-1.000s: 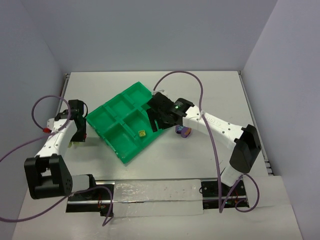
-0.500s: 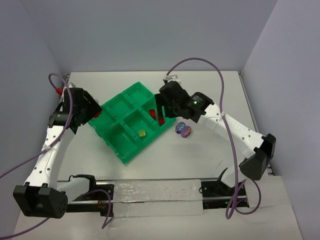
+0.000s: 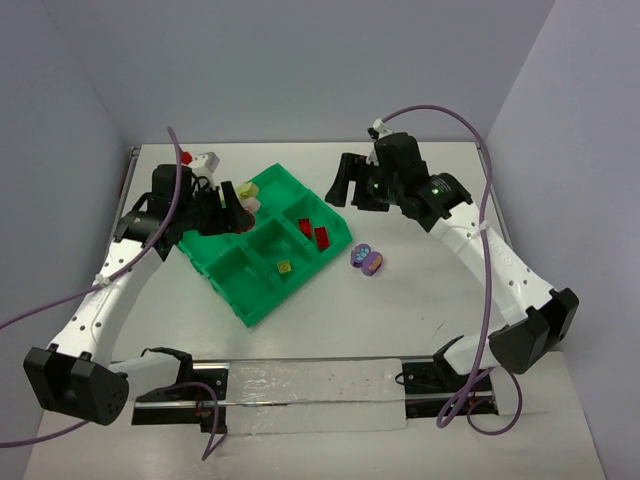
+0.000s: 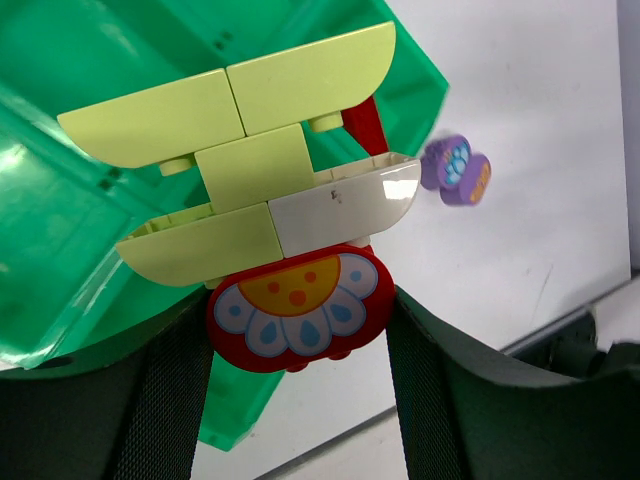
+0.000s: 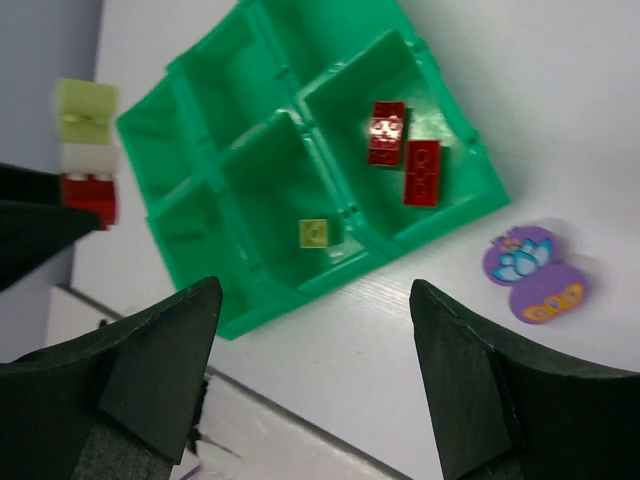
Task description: Sort the legos into containers by color
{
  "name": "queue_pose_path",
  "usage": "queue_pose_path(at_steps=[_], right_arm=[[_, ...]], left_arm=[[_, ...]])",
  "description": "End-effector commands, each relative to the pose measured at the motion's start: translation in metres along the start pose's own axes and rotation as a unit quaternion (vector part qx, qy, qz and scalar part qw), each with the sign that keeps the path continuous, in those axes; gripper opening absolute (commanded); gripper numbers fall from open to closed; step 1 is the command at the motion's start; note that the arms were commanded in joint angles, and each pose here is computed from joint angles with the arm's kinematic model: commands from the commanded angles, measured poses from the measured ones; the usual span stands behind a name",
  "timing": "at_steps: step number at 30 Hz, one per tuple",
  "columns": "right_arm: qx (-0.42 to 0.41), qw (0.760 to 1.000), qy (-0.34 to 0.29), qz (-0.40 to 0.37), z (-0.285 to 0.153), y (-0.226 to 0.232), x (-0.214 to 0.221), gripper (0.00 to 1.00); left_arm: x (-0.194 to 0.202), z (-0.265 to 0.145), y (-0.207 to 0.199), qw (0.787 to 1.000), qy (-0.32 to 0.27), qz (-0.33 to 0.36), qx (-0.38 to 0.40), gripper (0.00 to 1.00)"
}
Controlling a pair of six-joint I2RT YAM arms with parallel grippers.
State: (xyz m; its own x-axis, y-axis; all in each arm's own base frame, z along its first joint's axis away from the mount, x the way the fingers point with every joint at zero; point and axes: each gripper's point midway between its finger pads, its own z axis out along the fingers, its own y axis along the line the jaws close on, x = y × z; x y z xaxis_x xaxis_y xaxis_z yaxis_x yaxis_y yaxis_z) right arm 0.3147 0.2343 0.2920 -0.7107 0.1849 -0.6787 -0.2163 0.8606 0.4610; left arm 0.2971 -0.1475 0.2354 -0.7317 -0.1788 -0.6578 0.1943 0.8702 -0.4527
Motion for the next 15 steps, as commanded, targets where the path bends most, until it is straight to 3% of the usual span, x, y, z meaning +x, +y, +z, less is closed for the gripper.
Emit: queue_pose_path(at_steps=[1,5,15], right_arm=[[-0.127,0.991,0.019,0.028,0.006,0.048,-0.005,0.83],[-0.198,0.978,0.046,0.053,0.017,0.072,0.004,0.83],[-0.227,0.968,0.066,0.080,0.041,0.083,0.018,0.83]], left_arm=[[-0.023,-0.010,-0.047,0.992,-0.037,0.082,0.087,0.00],[-0.013,-0.008,-0.070,0.985,-0.022,0.114,0.124,0.00],[0.010,0.015,-0.094,0.981,0.013,0.145,0.130,0.00]])
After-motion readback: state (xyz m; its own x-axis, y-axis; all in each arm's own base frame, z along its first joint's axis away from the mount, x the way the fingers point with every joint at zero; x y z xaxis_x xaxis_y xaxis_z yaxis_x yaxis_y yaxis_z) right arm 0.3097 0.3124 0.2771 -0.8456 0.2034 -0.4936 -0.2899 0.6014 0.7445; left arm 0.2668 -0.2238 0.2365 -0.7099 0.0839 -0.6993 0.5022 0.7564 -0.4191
